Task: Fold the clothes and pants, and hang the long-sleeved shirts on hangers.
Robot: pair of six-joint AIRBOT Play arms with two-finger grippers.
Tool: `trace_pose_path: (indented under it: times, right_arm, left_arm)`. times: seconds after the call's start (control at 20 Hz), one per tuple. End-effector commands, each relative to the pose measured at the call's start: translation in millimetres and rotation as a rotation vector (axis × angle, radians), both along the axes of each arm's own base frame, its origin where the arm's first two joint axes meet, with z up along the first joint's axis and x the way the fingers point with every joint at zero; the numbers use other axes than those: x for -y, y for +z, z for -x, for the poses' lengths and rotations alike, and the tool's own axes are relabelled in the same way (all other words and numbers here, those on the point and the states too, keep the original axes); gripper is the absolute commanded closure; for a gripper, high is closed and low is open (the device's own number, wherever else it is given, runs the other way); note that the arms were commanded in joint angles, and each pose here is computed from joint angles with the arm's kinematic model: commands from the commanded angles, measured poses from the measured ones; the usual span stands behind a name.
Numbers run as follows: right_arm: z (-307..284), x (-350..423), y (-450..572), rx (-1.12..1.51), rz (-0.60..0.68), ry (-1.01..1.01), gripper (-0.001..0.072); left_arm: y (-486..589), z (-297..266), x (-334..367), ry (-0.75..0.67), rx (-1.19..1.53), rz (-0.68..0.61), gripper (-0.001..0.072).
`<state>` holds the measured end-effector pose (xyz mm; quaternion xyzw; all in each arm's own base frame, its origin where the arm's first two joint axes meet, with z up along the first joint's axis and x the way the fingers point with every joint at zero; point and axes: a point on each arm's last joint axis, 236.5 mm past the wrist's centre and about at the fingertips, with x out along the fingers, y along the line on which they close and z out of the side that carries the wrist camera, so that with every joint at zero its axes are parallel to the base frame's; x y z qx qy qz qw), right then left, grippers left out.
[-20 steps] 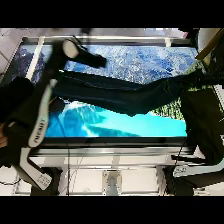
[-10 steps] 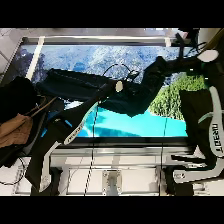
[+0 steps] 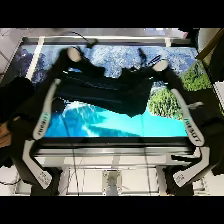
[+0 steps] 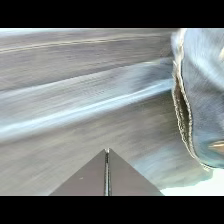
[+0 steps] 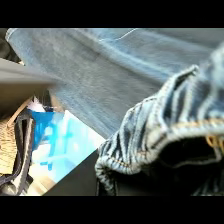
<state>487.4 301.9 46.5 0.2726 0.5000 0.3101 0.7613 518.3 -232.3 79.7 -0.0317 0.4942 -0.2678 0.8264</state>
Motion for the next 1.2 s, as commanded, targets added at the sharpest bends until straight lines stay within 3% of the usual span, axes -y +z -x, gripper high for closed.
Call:
trace_pose_path:
  times: [0.0, 0.15, 0.25, 0.35, 0.5, 0.6, 0.7, 0.8, 1.0, 1.15]
  right_arm:
    - [-10.9, -69.1, -17.6, 0.082, -0.026, -0.031, 0.0674]
    - [-34.0, -102.4, 3.3, 0.242, -0.056, -0.102, 0.0641]
    - [-44.9, -106.9, 25.7, 0.307, -0.086, -0.141, 0.0271]
    - [-50.7, -97.7, 46.8, 0.326, -0.086, -0.107, 0.0269]
    - [-48.6, -37.5, 67.2, 0.297, 0.050, 0.050, 0.0270]
    - [-33.4, 27.8, 81.6, 0.209, 0.119, 0.119, 0.0270]
    - [-6.1, 53.9, 95.3, 0.131, 0.099, 0.179, 0.0273]
    - [14.5, 67.4, 80.8, 0.083, 0.186, 0.256, 0.0274]
    - [1.6, 127.7, 42.4, 0.063, 0.406, 0.220, 0.0274]
    - [11.9, 185.1, 8.6, -0.090, 0.412, 0.171, 0.0274]
  left_arm:
    - [37.9, 4.4, -84.6, 0.107, -0.013, -0.014, 0.0695]
    - [43.1, 8.5, -105.0, 0.117, -0.019, -0.026, 0.0695]
    - [40.4, 12.3, -105.0, 0.102, -0.032, -0.033, 0.0695]
    - [40.6, 13.4, -100.7, 0.081, -0.025, -0.038, 0.0695]
    - [38.5, 18.5, -98.8, 0.069, -0.044, -0.043, 0.0695]
    - [37.2, 21.5, -98.9, 0.063, -0.057, -0.047, 0.0695]
    - [37.9, 19.8, -98.9, 0.067, -0.050, -0.045, 0.0695]
    - [37.9, 20.8, -96.6, 0.062, -0.052, -0.043, 0.0695]
    - [34.3, 32.1, -94.3, 0.038, -0.096, -0.047, 0.0695]
    - [34.0, 32.4, -95.0, 0.039, -0.098, -0.048, 0.0694]
